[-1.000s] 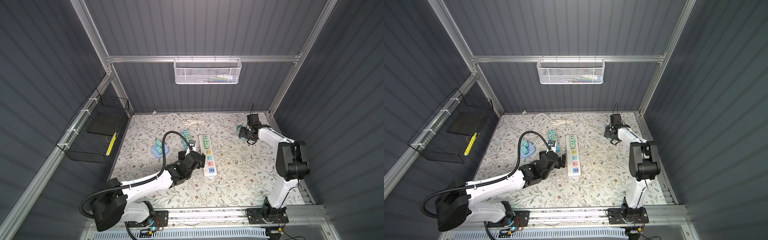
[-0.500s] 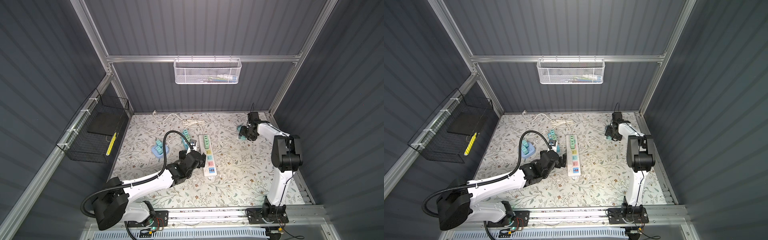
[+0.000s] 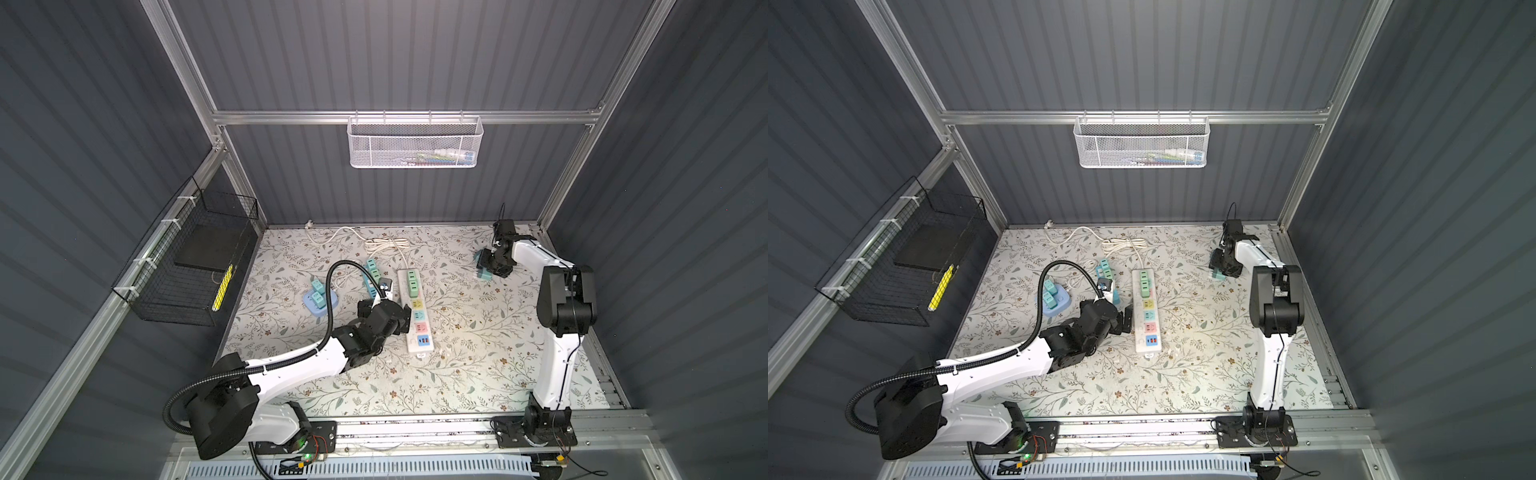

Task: Insert the plug
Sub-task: 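Grasp a teal cube among the loose cubes with the right gripper, then lift the teal cube and carry it toward the white strip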

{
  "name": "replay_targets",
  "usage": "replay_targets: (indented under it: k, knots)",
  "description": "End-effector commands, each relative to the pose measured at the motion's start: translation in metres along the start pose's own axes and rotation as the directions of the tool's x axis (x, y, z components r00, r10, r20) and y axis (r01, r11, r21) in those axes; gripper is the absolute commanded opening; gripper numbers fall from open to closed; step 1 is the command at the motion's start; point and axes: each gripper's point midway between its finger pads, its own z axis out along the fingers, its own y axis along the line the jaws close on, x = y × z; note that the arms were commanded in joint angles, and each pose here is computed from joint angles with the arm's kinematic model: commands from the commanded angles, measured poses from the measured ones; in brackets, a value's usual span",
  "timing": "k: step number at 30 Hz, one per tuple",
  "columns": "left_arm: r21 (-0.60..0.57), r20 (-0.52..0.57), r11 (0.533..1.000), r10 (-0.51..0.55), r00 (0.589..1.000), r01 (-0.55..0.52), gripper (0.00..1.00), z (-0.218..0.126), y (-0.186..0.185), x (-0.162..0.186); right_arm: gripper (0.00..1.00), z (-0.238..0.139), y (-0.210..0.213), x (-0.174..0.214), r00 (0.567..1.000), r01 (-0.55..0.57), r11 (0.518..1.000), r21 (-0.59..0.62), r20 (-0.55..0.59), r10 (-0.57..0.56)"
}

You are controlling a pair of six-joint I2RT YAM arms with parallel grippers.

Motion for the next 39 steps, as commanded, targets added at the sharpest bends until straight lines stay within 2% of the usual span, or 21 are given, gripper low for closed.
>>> replay_targets:
  k: [1, 9, 14, 18, 24, 26, 30, 33, 39]
  knots:
    - [0.006, 0.023, 1.0, 0.003, 1.0, -0.004, 1.0, -0.003, 0.001, -0.009, 0.61, 0.005, -0.003, 0.009, 0.999, 0.001, 1.0, 0.006, -0.046, 0.0]
    - [0.002, 0.027, 1.0, -0.001, 1.0, 0.001, 1.0, -0.005, 0.005, -0.009, 0.58, 0.009, -0.002, 0.015, 0.997, -0.003, 1.0, 0.006, -0.075, 0.003]
    - [-0.002, 0.03, 1.0, -0.003, 1.0, 0.003, 1.0, -0.006, 0.007, -0.008, 0.52, 0.008, -0.003, 0.015, 0.997, -0.001, 1.0, 0.009, -0.076, 0.001]
    - [-0.005, 0.032, 1.0, -0.001, 0.999, 0.001, 1.0, -0.007, 0.008, -0.009, 0.47, -0.003, 0.001, 0.015, 0.999, 0.024, 1.0, 0.013, -0.043, -0.024]
    - [0.0, 0.04, 1.0, -0.002, 0.999, 0.002, 1.0, -0.007, 0.007, -0.013, 0.46, -0.03, 0.019, 0.029, 0.996, 0.089, 0.996, 0.007, 0.001, -0.089]
    - [0.002, 0.04, 1.0, 0.001, 0.999, -0.001, 1.0, -0.007, 0.006, -0.013, 0.46, -0.04, 0.027, 0.043, 0.992, 0.128, 0.991, 0.039, 0.013, -0.129]
    - [0.014, 0.035, 1.0, 0.012, 0.999, -0.013, 1.0, -0.008, 0.002, -0.02, 0.46, -0.057, 0.053, 0.097, 0.969, 0.247, 0.967, 0.058, 0.015, -0.248]
    - [0.02, 0.029, 0.999, 0.025, 0.999, -0.026, 1.0, -0.009, -0.002, -0.025, 0.46, -0.067, 0.073, 0.146, 0.957, 0.289, 0.957, -0.03, 0.01, -0.289]
    - [0.015, -0.017, 0.999, -0.037, 0.999, 0.037, 1.0, -0.005, -0.005, -0.022, 0.47, -0.082, 0.082, 0.234, 0.923, 0.378, 0.916, -0.133, -0.022, -0.384]
